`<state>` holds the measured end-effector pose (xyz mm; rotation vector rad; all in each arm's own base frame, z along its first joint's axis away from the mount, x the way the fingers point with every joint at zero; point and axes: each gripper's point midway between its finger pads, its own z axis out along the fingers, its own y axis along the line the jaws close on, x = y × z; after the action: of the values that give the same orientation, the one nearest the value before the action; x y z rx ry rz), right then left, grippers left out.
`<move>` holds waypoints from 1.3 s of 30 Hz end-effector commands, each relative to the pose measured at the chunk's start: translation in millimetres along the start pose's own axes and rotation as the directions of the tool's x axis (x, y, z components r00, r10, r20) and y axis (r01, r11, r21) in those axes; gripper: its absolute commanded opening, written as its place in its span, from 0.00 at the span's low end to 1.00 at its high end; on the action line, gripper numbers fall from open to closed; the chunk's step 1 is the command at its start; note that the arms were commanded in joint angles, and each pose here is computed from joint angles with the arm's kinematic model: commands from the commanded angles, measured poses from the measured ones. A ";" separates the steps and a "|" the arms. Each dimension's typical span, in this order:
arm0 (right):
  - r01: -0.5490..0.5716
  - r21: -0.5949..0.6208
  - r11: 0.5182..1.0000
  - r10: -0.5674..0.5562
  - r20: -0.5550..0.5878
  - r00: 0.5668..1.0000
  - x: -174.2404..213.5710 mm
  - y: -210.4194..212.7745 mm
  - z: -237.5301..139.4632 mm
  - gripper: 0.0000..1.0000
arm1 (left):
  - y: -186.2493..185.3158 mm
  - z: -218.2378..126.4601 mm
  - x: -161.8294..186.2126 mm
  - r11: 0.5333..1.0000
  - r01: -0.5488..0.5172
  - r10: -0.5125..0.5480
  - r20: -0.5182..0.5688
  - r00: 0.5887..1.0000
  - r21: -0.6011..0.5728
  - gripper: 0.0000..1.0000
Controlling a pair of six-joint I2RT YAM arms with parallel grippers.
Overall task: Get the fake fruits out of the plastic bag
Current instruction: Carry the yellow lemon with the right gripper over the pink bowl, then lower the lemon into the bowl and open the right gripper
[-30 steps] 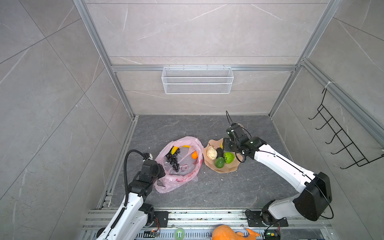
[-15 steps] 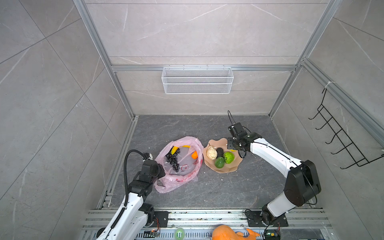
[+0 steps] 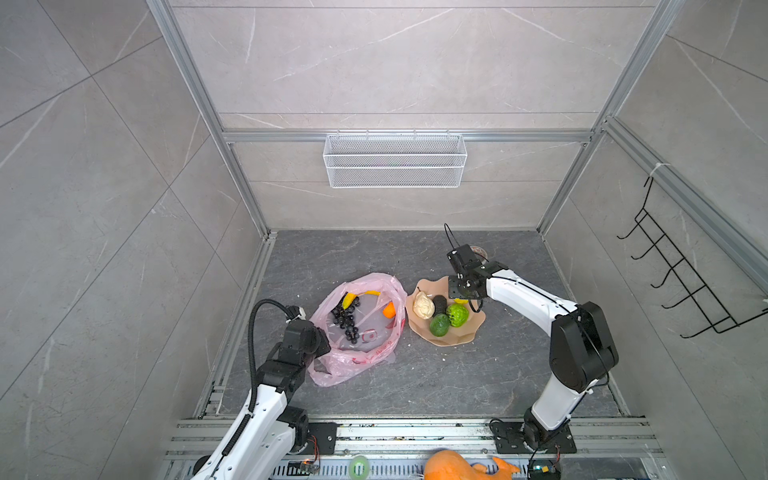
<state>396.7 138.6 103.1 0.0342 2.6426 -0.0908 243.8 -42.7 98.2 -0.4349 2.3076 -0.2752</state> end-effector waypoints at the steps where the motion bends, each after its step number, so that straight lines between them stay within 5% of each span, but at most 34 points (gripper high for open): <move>1: 0.020 -0.015 1.000 -0.020 -0.002 1.000 -5.5 6.2 5.7 0.59 | -3.7 -0.8 -6.4 1.000 -0.016 0.016 0.023 1.000 0.013 0.38; 39: 0.021 -0.075 0.997 -0.021 0.000 1.000 15.2 13.7 -17.8 0.65 | -3.8 -1.1 -7.6 1.000 -0.013 0.013 0.026 1.000 0.011 0.38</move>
<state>378.4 151.4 96.5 -0.0250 2.6663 -0.0216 243.8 -42.6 97.4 -0.4354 2.3107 -0.2732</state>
